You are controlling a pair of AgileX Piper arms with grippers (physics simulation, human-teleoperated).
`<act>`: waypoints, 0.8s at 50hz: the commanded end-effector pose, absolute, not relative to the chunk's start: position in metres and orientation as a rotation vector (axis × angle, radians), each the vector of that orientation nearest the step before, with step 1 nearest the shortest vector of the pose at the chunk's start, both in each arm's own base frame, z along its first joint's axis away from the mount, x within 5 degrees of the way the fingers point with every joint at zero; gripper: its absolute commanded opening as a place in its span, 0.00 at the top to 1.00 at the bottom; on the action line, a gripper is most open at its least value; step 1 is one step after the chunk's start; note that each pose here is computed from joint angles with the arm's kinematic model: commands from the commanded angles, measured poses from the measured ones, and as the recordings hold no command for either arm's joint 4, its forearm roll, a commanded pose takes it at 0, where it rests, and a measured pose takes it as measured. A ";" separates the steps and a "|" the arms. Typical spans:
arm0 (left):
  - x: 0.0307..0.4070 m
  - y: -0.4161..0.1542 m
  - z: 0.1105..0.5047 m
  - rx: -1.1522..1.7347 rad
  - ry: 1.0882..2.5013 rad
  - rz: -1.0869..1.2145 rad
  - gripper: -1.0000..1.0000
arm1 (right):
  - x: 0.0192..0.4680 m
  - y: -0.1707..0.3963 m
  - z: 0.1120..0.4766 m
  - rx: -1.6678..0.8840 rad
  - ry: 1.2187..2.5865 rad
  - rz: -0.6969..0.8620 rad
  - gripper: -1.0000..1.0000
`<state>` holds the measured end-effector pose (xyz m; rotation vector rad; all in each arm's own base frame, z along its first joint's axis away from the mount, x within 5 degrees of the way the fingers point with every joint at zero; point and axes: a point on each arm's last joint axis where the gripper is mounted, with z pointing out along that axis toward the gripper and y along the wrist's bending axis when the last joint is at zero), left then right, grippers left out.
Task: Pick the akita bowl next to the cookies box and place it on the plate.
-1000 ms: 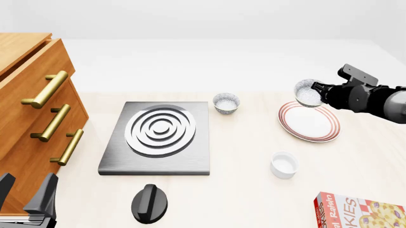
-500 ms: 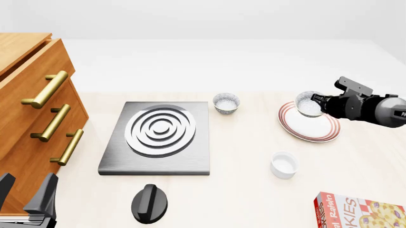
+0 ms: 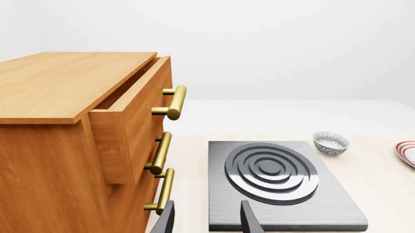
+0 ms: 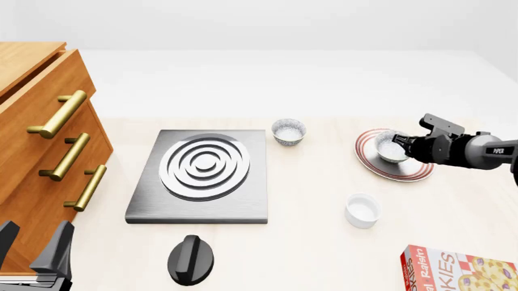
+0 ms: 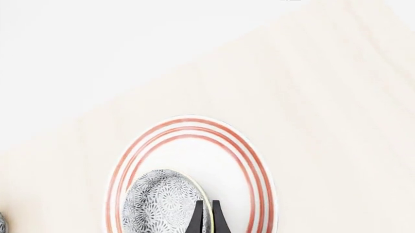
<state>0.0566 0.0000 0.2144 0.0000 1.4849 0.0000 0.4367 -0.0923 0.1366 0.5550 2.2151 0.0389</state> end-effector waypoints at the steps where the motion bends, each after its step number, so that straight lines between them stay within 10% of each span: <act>1: 0.057 0.000 0.214 0.000 1.485 0.000 0.00 | 0.437 -0.091 0.131 0.540 2.210 0.037 1.00; 3: 0.057 0.000 0.214 0.000 1.485 0.000 0.00 | 0.433 -0.098 0.140 0.538 2.183 0.022 1.00; 4: 0.057 0.000 0.214 0.000 1.485 0.000 0.00 | 0.432 -0.097 0.143 0.544 2.182 0.026 0.00; 22: 0.057 0.000 0.214 0.000 1.485 0.000 0.00 | 0.358 -0.068 0.283 0.376 1.941 0.005 0.00; 31: 0.057 0.000 0.214 0.000 1.485 0.000 0.00 | 0.276 -0.034 0.316 0.373 1.844 0.105 0.00; 40: 0.057 0.000 0.214 0.000 1.485 0.000 0.00 | 0.153 -0.019 0.427 0.336 1.501 0.154 0.00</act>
